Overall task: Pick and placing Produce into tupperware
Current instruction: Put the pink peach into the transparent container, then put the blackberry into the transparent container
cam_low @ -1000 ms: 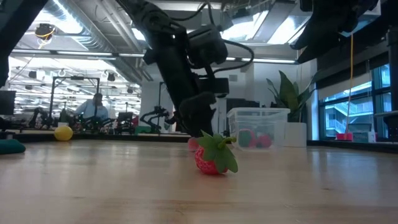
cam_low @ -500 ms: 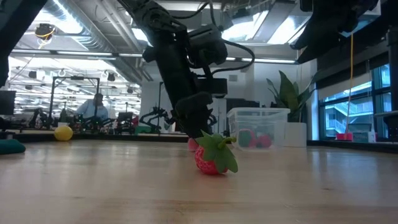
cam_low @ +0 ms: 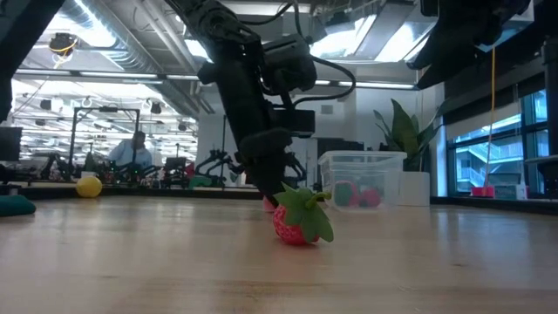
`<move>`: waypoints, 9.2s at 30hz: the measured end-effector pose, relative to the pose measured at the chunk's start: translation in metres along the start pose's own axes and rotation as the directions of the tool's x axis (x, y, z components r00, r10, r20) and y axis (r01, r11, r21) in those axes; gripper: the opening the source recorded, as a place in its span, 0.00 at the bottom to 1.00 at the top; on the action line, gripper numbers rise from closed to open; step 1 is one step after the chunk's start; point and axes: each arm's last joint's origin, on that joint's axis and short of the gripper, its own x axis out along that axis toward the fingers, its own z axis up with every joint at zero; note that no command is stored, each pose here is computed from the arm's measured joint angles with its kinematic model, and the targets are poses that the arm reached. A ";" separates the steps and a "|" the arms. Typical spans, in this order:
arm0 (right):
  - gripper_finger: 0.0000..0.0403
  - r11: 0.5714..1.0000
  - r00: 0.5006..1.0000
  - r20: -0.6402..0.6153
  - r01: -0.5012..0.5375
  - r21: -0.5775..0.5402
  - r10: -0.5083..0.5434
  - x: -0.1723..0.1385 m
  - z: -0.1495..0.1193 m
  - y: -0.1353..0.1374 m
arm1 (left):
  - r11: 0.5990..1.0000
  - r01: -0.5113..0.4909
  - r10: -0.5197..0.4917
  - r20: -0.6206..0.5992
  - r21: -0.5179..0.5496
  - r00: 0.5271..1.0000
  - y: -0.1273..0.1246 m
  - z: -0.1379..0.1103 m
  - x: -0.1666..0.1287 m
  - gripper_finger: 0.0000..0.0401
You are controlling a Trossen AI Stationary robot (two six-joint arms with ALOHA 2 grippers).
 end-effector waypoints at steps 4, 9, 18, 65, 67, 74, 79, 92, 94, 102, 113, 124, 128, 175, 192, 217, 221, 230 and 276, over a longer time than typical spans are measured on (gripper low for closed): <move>0.66 1.000 1.000 0.000 0.000 0.000 0.000 0.000 0.000 0.000 | 1.000 -0.001 0.001 -0.007 0.000 1.000 0.000 -0.001 0.000 0.54; 0.66 1.000 1.000 0.000 0.000 0.000 0.000 0.000 0.000 0.000 | 1.000 -0.001 0.001 -0.013 0.001 1.000 0.000 -0.001 0.000 0.48; 0.66 1.000 1.000 0.000 0.000 0.000 0.000 0.000 0.000 0.000 | 1.000 -0.002 0.002 -0.016 0.004 1.000 0.000 -0.002 0.000 0.35; 0.66 1.000 1.000 0.000 -0.001 0.004 0.001 0.000 0.000 0.000 | 0.999 0.011 -0.023 0.348 0.034 0.937 0.054 0.118 -0.062 0.26; 0.66 1.000 1.000 0.001 -0.001 0.003 0.001 0.000 0.000 0.000 | 0.999 0.011 -0.024 0.353 0.037 0.935 0.053 0.119 -0.063 0.26; 0.66 1.000 1.000 0.001 -0.001 0.002 0.001 0.000 0.000 0.000 | 0.998 -0.003 -0.021 0.387 0.061 0.922 0.052 0.122 -0.065 0.30; 0.66 1.000 1.000 0.001 -0.001 0.003 0.001 0.000 0.000 0.000 | 0.995 -0.018 -0.022 0.392 0.099 0.920 0.051 0.123 -0.065 0.36; 0.66 1.000 1.000 0.001 -0.001 0.004 0.001 0.000 0.000 0.000 | 0.992 -0.048 -0.003 0.397 0.119 0.918 0.049 0.123 -0.071 0.59; 0.66 1.000 1.000 0.000 -0.001 0.004 0.001 0.000 0.000 0.000 | 0.992 -0.023 -0.028 0.386 0.127 0.922 0.046 0.121 -0.075 0.65; 0.66 0.999 0.998 -0.047 -0.052 0.000 0.052 0.000 -0.002 0.001 | 0.971 0.074 -0.114 0.169 0.225 0.979 0.002 0.089 -0.125 0.78; 0.66 0.997 0.997 -0.045 -0.058 -0.042 0.056 0.000 -0.001 0.002 | 0.949 0.173 -0.167 -0.047 0.265 0.985 -0.101 0.041 -0.155 0.78; 0.66 0.995 0.997 -0.045 -0.059 -0.080 0.056 0.000 -0.001 0.002 | 0.984 0.157 -0.151 -0.077 0.086 0.986 -0.170 0.002 -0.156 0.78; 0.66 0.995 0.997 -0.046 -0.058 -0.081 0.054 0.000 -0.001 0.002 | 0.992 0.117 -0.120 -0.085 -0.039 0.989 -0.185 -0.011 -0.160 0.78; 0.66 0.995 0.995 0.010 -0.099 -0.029 0.099 0.000 0.004 0.006 | 0.770 -0.016 -0.063 -0.101 -0.637 0.993 -0.200 -0.132 -0.120 0.78; 0.66 0.994 0.995 0.009 -0.097 -0.057 0.098 0.000 0.004 0.006 | 0.766 -0.091 -0.045 -0.193 -0.637 0.980 -0.203 -0.133 -0.087 0.78; 0.66 0.994 0.995 0.008 -0.097 -0.057 0.098 0.000 0.004 0.006 | 0.758 -0.087 -0.082 -0.227 -0.646 0.970 -0.203 -0.131 -0.085 0.57; 0.66 0.994 0.995 0.009 -0.097 -0.057 0.098 0.000 0.004 0.006 | 0.760 -0.102 -0.076 -0.244 -0.642 0.967 -0.204 -0.133 -0.079 0.58; 0.66 0.992 0.995 0.008 -0.097 -0.077 0.098 0.000 0.004 0.006 | 0.753 -0.118 -0.066 -0.253 -0.648 0.965 -0.204 -0.132 -0.072 0.58; 0.66 0.992 0.991 0.043 -0.124 -0.022 0.125 -0.001 0.008 0.009 | 0.898 0.155 -0.018 0.317 -0.412 0.948 -0.059 0.017 -0.162 0.21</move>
